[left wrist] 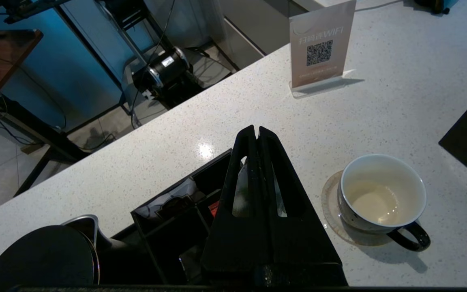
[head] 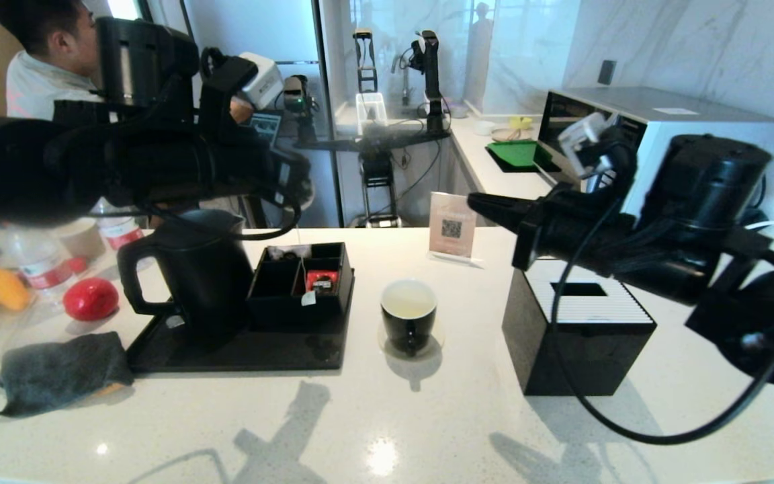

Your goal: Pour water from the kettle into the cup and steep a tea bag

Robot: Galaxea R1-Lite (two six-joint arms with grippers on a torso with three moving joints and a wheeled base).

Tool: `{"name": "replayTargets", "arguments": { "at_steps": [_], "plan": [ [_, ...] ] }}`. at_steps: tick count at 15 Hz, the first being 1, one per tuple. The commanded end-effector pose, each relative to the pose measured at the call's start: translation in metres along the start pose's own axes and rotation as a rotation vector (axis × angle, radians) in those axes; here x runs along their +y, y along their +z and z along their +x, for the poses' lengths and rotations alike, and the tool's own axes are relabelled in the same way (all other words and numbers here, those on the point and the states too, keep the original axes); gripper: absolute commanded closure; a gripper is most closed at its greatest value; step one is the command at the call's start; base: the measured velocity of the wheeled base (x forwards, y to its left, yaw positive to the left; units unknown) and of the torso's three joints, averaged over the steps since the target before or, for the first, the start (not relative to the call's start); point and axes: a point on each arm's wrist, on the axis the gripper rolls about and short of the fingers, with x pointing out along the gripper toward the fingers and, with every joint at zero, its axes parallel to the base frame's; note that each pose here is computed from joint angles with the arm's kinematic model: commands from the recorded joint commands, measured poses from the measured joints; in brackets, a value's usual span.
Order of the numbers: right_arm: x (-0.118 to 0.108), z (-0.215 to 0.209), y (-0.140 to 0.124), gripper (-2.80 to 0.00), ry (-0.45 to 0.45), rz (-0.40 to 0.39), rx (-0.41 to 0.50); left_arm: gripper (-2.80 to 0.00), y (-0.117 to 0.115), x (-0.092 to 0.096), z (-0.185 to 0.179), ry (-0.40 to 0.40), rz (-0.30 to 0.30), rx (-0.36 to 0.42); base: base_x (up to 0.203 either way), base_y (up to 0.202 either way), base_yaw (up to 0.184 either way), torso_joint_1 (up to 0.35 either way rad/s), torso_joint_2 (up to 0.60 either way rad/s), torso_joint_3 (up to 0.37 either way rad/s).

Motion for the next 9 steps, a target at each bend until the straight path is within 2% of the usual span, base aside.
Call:
{"name": "replayTargets", "arguments": {
  "at_steps": [1, 5, 6, 9],
  "plan": [
    [0.009, 0.041, -0.030, 0.00, 0.068, 0.048, 0.044, 0.00, 0.003, -0.002, -0.003, -0.005, 0.004, -0.013, 0.000, 0.000, 0.000, 0.000, 0.00, 0.000],
    [0.024, 0.064, -0.033, 0.00, 0.125, 0.100, 0.027, 0.00, 0.009, -0.008, -0.005, -0.021, 0.011, -0.033, 0.000, 0.000, 0.000, 0.000, 0.00, 0.000],
    [0.028, 0.068, -0.034, -2.80, 0.138, 0.112, 0.027, 0.00, 0.010, -0.009, -0.005, -0.022, 0.011, -0.035, 0.000, 0.000, 0.000, 0.000, 0.00, 0.000],
    [0.036, 0.079, -0.038, -2.80, 0.163, 0.131, 0.029, 0.00, 0.013, -0.012, -0.005, -0.031, 0.016, -0.044, 0.000, 0.000, 0.000, 0.000, 0.00, 0.000]
  ]
}}
